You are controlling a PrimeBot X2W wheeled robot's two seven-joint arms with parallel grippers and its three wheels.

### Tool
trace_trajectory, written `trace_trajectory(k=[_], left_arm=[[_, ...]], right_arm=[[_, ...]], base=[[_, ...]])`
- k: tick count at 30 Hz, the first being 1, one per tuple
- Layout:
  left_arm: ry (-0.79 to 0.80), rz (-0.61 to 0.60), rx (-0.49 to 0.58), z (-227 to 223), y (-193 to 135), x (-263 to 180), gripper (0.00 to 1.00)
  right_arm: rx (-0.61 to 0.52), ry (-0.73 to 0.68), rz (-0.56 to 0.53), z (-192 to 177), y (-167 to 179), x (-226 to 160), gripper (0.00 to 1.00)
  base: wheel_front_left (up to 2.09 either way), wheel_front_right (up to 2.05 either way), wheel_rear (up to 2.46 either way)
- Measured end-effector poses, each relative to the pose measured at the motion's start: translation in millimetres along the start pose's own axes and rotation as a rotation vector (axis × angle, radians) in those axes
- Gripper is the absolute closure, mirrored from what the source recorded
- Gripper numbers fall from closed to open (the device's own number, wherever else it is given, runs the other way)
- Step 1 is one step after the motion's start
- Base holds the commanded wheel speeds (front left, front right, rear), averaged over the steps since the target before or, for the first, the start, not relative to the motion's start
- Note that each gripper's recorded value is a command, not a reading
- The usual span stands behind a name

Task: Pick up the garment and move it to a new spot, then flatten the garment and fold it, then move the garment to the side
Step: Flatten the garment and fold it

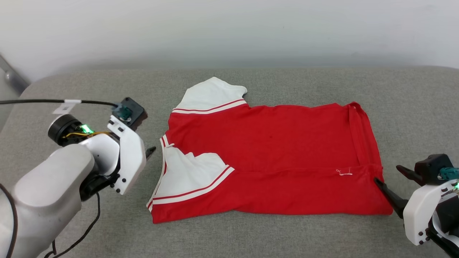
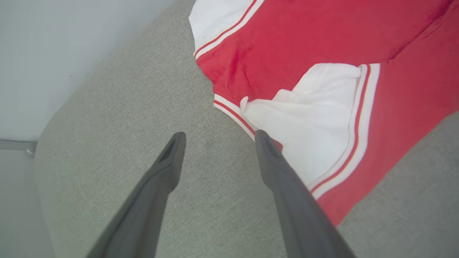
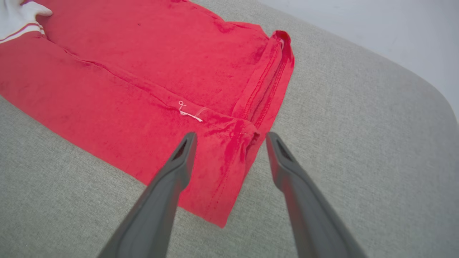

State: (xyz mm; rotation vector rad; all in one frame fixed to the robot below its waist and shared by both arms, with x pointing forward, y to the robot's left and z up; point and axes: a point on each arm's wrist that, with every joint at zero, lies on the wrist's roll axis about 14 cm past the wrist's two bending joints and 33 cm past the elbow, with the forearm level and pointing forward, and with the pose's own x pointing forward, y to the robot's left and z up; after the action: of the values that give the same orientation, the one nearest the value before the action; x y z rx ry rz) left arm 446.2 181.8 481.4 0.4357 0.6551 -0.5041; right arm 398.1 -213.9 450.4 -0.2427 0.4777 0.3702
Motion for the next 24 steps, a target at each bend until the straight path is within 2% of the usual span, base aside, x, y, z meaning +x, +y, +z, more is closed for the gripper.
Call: trace_trajectory(k=[5, 8, 15, 24], left_arm=[[0.196, -0.094, -0.04, -23.0, -23.8, -3.6, 0.0], [0.272, -0.126, -0.006, -26.9, -33.2, -3.3, 0.0], [0.48, -0.23, -0.032, -53.4, -57.9, 1.1, 0.0], [0.673, -0.292, -0.029, -98.3, -74.8, 17.5, 0.0]], right_arm=[[0.002, -0.014, -0.003, 4.9, 2.0, -1.6, 0.0], [0.004, -0.014, -0.004, 4.3, 2.7, -2.5, 0.0], [0.019, -0.001, -0.001, -2.3, 5.8, -1.6, 0.0], [0.039, 0.045, -0.002, -17.4, 6.5, 4.7, 0.0]], base=[[0.0, 0.0, 0.0], [0.0, 0.0, 0.0], [0.0, 0.0, 0.0], [0.0, 0.0, 0.0]])
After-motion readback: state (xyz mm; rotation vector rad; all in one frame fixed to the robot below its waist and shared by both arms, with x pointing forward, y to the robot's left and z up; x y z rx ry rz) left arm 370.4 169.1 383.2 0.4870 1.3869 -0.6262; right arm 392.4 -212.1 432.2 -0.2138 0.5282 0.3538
